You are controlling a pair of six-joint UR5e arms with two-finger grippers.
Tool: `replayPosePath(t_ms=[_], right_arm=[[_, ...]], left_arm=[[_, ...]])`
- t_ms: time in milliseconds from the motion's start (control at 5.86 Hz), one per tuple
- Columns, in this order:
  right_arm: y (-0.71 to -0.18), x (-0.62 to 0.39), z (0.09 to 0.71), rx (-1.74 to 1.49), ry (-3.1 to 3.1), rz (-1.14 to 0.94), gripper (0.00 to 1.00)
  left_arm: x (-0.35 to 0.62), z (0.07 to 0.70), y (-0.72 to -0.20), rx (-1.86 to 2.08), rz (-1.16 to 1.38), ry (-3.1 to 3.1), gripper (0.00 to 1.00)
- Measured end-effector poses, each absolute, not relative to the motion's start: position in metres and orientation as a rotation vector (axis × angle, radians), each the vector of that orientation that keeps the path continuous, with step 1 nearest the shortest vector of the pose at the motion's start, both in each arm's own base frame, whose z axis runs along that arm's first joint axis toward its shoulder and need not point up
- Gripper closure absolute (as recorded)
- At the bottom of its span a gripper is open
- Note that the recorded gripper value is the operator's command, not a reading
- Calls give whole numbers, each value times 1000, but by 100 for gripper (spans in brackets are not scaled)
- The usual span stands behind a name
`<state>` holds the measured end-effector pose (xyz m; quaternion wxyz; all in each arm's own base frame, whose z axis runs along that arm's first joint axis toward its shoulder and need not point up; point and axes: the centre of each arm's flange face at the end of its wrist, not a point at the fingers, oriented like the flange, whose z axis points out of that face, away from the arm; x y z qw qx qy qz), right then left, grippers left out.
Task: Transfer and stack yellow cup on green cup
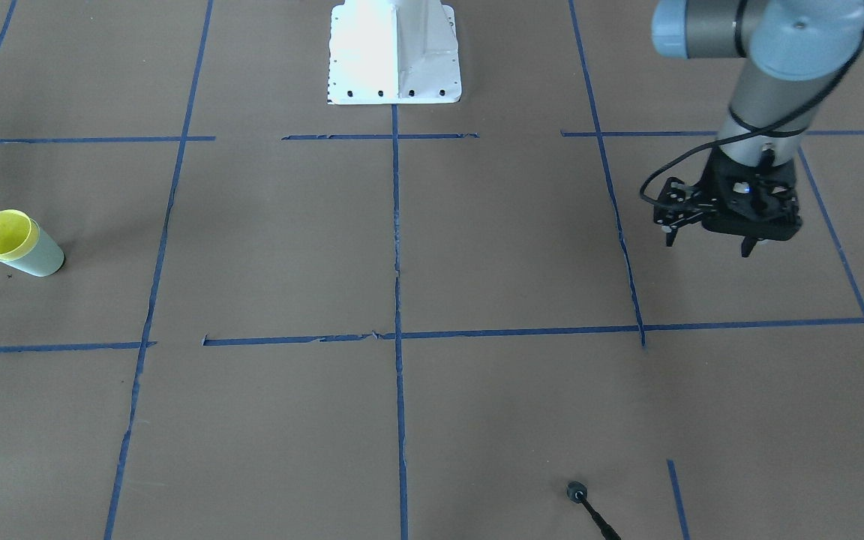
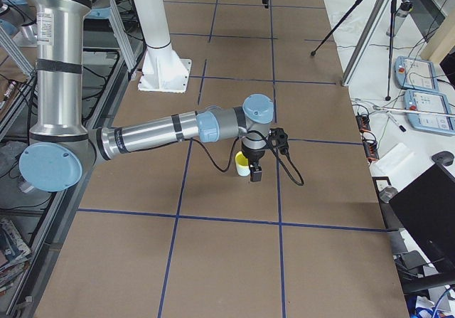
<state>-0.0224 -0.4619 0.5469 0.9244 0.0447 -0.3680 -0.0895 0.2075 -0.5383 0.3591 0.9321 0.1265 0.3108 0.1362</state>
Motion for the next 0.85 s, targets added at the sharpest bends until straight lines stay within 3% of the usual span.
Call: replayPosePath(t_ms=[512,854], right_arm=[[-442,11,569,71,-762,-106,0],[-425,40,584,55,-779,-26,0]], left_arm=[[39,496,-516,134,212,728,0],[-5,564,-473,53,168,765,0]])
